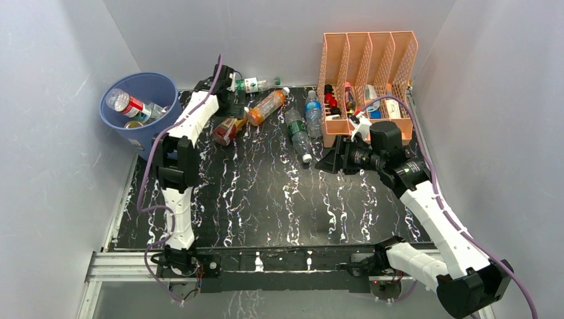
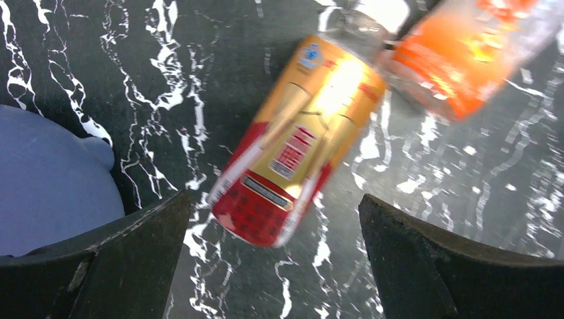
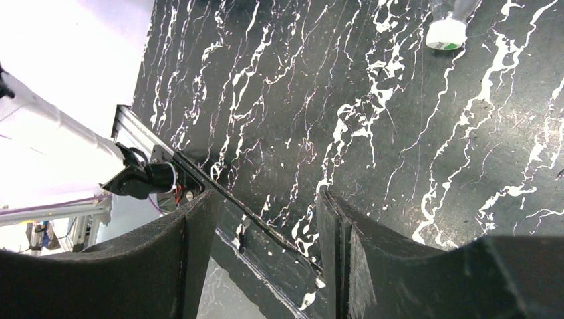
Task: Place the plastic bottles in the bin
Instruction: Pick up the plastic bottle at the center of the board.
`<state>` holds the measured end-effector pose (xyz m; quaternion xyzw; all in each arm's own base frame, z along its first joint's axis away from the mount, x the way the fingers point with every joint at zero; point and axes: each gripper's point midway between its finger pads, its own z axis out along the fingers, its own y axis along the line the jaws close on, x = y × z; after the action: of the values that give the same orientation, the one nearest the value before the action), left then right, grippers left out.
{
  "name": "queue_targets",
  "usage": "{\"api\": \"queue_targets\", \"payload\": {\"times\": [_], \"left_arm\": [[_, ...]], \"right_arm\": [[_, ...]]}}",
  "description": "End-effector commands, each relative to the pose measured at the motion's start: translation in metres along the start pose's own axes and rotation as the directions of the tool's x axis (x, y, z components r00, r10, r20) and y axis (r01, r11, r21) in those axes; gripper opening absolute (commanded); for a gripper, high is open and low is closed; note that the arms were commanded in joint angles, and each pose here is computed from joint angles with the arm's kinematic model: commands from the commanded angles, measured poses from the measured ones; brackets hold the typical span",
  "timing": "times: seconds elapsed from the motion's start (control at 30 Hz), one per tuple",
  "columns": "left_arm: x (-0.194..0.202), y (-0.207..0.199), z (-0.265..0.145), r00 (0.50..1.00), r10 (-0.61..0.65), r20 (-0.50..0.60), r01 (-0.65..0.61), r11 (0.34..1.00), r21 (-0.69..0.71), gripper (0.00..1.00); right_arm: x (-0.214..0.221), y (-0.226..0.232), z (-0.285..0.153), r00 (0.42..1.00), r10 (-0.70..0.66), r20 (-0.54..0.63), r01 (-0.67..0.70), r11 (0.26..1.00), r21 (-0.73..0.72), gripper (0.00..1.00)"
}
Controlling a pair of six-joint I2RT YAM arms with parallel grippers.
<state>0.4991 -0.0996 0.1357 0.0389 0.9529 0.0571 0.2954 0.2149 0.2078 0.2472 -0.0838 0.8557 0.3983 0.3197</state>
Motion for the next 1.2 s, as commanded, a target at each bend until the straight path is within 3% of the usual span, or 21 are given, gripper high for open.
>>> {"api": "queue_targets", "payload": {"times": [0.0,0.27,0.5,0.57,0.7,0.83,1.03,1.17], "left_arm": [[-0.007,0.013,0.02,1.0,-0.019,-0.005,0.019,0.999,0.037,0.98],[0.025,-0.003,0.061,0.994,0.0,-0.108,0.009,0.997,0.082,0.98],[0.046,-0.011,0.071,0.989,-0.02,-0.147,0.037,0.993,0.114,0.98],[0.049,-0.011,0.07,0.988,-0.021,-0.153,0.039,0.993,0.113,0.93],[0.045,-0.008,0.062,0.99,-0.038,-0.138,0.052,0.994,0.099,0.63],[0.04,-0.003,0.051,0.99,-0.053,-0.134,0.064,0.995,0.078,0.47],[0.017,0.011,0.003,0.995,-0.084,-0.054,0.087,0.995,0.05,0.45],[-0.017,0.025,-0.058,0.99,-0.124,0.067,0.121,0.991,0.05,0.45]], "right_arm": [[-0.004,0.007,-0.008,0.999,-0.019,0.031,0.019,1.0,-0.013,0.67],[-0.006,0.01,-0.011,0.999,-0.022,0.035,0.023,1.0,-0.017,0.67],[-0.004,0.009,-0.01,0.999,-0.018,0.026,0.018,1.0,-0.015,0.67],[-0.004,0.009,-0.01,0.999,-0.019,0.027,0.019,1.0,-0.016,0.67],[-0.002,0.008,-0.008,0.999,-0.019,0.026,0.02,1.0,-0.021,0.67],[0.0,0.007,-0.008,1.0,-0.019,0.024,0.02,1.0,-0.023,0.67],[0.001,0.007,-0.009,0.999,-0.022,0.028,0.022,0.999,-0.027,0.67],[0.002,0.009,-0.008,1.0,-0.005,0.026,0.006,0.999,-0.037,0.67]]}}
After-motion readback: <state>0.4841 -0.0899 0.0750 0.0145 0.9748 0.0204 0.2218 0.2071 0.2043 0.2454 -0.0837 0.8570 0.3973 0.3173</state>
